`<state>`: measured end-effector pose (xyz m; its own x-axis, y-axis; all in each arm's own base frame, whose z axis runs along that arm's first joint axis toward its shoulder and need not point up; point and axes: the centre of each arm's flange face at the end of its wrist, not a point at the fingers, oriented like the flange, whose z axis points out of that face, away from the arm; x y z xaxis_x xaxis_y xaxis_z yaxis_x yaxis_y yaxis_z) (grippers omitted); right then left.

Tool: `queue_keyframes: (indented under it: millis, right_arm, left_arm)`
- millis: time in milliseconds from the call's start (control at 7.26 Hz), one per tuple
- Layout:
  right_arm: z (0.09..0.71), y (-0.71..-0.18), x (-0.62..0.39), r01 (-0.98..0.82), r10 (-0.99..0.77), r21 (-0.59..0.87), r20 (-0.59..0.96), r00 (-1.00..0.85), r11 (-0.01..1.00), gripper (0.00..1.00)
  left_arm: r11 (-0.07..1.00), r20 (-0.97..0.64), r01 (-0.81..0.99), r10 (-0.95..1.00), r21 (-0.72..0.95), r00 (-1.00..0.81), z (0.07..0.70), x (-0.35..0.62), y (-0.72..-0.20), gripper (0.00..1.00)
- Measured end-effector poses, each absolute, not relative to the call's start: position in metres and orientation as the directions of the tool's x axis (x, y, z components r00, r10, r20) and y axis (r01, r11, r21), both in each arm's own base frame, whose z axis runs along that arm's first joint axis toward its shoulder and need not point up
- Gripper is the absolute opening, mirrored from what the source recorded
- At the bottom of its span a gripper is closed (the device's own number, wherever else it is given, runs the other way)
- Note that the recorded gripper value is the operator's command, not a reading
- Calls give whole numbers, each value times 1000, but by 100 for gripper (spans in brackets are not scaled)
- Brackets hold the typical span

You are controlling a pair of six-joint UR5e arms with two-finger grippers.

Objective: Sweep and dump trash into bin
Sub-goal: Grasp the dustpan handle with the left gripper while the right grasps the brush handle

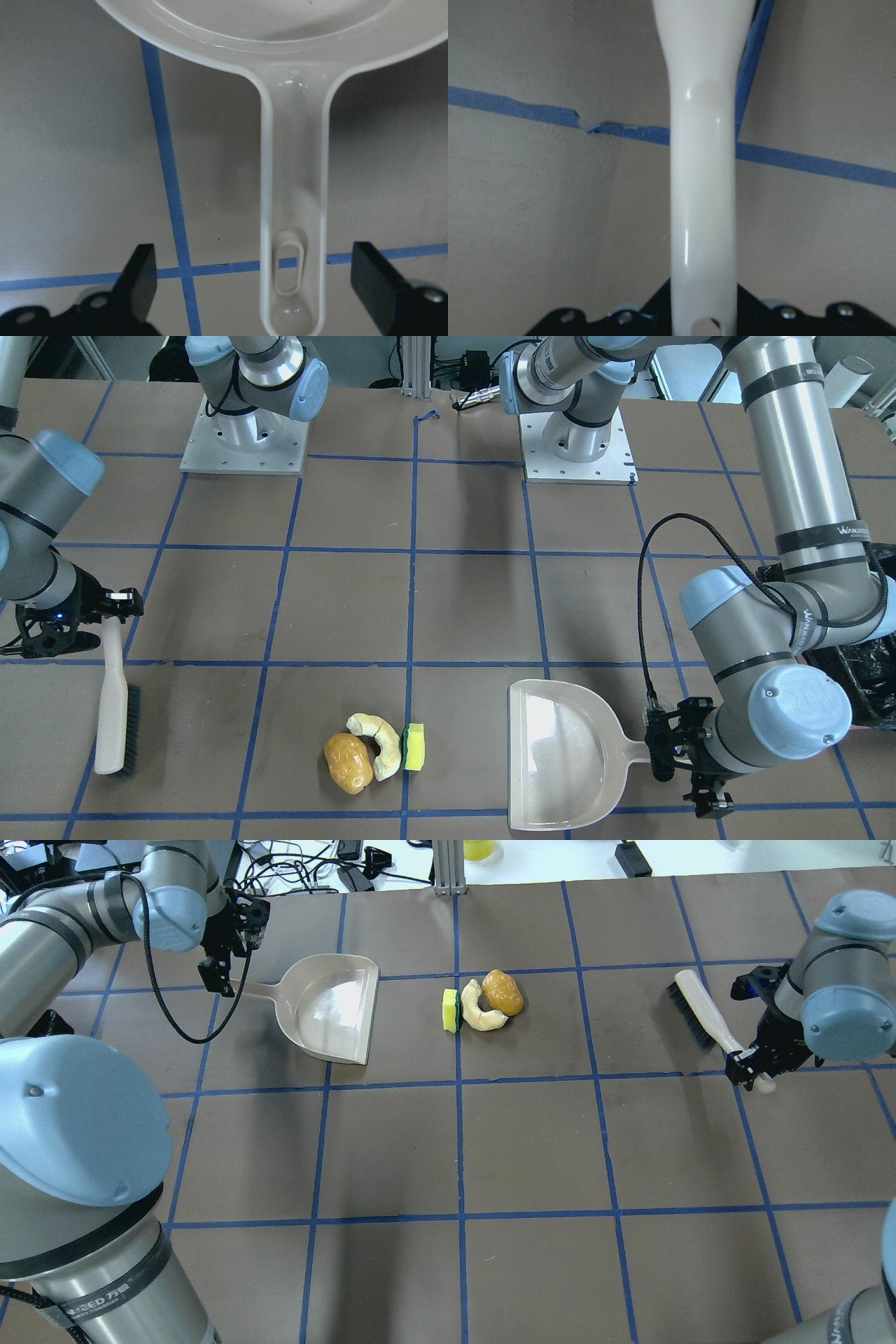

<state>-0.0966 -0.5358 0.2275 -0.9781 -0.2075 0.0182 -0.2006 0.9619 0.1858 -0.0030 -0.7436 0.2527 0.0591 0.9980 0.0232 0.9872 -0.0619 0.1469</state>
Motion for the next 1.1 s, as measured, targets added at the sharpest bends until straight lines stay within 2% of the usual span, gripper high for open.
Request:
queue_keyframes:
  millis: [965,1102]
  right_arm:
    - [258,-545,-62,-119,-129,147,61,-990,982,0]
    - [254,-544,-61,-122,-133,154,59,-989,981,15]
  left_arm:
    - [-63,39,989,998,136,58,246,-5,-739,98]
    - [-63,41,990,997,130,58,245,-5,-739,98]
